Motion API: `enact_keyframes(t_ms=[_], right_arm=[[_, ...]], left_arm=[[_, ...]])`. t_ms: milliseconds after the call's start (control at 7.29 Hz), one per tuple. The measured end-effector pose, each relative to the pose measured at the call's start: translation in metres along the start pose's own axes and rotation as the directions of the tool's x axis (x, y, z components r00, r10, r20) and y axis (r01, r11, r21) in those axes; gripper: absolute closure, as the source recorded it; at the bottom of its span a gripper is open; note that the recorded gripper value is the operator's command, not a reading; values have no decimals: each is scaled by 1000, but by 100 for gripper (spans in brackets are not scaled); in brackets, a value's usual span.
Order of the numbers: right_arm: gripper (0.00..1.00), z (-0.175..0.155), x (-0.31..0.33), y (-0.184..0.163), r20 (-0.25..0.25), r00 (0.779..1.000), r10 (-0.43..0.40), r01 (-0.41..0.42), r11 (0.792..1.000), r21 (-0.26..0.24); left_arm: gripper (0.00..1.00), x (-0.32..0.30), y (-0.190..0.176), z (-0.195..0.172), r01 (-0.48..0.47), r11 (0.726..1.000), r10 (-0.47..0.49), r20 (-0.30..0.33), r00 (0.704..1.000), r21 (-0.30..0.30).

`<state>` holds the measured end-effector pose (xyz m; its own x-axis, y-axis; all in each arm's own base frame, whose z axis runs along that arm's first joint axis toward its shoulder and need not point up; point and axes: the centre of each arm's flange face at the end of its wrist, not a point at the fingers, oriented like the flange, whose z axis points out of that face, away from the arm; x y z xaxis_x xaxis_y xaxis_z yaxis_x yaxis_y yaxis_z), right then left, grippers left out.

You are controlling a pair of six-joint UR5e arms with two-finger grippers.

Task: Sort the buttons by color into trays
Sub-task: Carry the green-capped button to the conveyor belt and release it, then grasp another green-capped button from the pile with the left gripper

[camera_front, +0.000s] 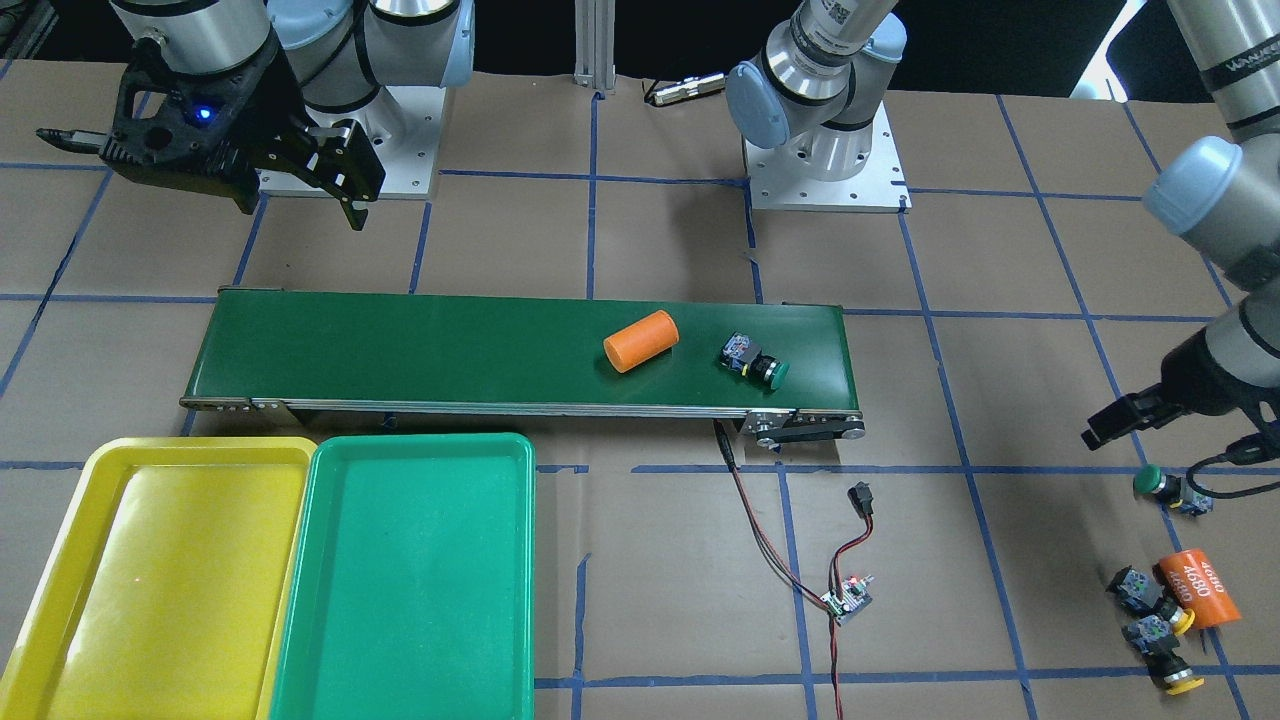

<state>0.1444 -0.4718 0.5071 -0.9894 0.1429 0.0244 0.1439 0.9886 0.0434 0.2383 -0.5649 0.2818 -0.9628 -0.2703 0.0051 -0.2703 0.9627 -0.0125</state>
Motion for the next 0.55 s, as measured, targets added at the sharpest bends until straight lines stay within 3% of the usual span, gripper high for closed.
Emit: enact_keyframes(t_ms=[274, 548], right_arm=[[0, 0, 0, 0, 0, 1000, 0, 0, 1000, 0], [0, 0, 0, 0, 0, 1000, 0, 0, 1000, 0]], left_arm=[[0, -42, -36, 20, -63, 998, 62, 31, 998, 25], [0, -78, -48, 48, -102, 994, 101, 41, 994, 34]])
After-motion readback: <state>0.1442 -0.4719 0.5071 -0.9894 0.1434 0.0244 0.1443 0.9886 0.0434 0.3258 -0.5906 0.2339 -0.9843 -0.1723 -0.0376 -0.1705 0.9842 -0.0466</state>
